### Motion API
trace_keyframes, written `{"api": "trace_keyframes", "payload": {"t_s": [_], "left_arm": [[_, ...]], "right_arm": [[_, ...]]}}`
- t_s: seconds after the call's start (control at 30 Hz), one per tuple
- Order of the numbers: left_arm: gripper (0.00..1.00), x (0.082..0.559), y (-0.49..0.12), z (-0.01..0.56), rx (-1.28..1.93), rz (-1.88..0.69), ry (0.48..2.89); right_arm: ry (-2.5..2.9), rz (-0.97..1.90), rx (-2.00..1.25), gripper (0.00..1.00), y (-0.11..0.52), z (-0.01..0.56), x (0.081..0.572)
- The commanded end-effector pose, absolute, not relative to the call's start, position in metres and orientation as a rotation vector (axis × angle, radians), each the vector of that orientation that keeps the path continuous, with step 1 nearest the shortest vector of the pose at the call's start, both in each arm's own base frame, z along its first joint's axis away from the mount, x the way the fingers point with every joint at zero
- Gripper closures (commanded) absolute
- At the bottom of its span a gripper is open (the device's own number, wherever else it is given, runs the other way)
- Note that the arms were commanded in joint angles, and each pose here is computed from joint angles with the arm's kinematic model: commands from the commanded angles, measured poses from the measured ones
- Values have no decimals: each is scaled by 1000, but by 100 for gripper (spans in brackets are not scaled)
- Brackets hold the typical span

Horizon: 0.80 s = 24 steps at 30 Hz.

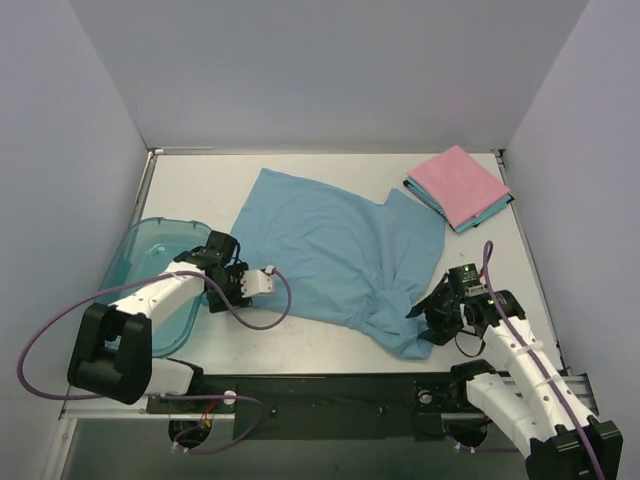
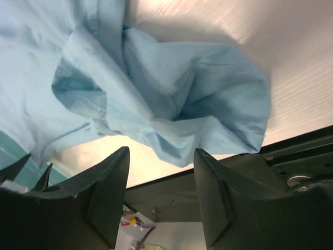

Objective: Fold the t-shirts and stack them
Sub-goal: Flatten out the tshirt

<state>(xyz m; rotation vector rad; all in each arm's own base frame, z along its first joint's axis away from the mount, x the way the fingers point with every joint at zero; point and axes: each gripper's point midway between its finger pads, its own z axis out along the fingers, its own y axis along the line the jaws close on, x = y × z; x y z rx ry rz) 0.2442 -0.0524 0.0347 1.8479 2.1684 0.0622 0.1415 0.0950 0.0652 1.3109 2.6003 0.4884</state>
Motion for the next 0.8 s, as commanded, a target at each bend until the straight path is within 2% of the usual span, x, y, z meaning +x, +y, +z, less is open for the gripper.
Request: {"api": "trace_keyframes", "payload": {"t_s": [0.0, 0.03, 0.07, 0.1, 0.13, 0.2, 0.3, 0.37, 0.43, 0.57, 0.6, 0.7, 0.77], "left_arm": [[44, 258, -55, 25, 1857, 79, 2136], [59, 258, -54, 24, 1854, 76, 2146], [69, 256, -52, 21, 1858, 69, 2165], [93, 257, -52, 21, 1842, 69, 2181], [100, 258, -51, 21, 1832, 70, 2194], [100, 261, -52, 27, 1773, 52, 2223], [100, 264, -57, 41, 1727, 38, 2216], [100, 264, -60, 48, 1707, 24, 2211], [100, 262, -61, 52, 1702, 12, 2203], [100, 262, -61, 52, 1700, 14, 2201], [100, 263, -62, 53, 1694, 16, 2199], [100, 263, -63, 54, 1685, 6, 2202], [100, 264, -63, 56, 1682, 9, 2202]], "right_arm": [[2627, 506, 973, 53, 109, 95, 165], [2660, 457, 704, 52, 114, 118, 166], [2685, 289, 600, 49, 102, 116, 170], [2718, 231, 394, 48, 105, 132, 165], [2743, 101, 356, 45, 97, 128, 169], [2828, -27, 347, 42, 93, 120, 159], [2916, -58, 495, 41, 98, 90, 147], [2885, -110, 555, 41, 92, 81, 150], [2831, -152, 590, 36, 84, 79, 157], [2804, -105, 578, 35, 80, 77, 173], [2804, -87, 570, 36, 78, 70, 176], [2870, 127, 616, 53, 90, 46, 172], [2902, 206, 671, 54, 88, 34, 166]]}}
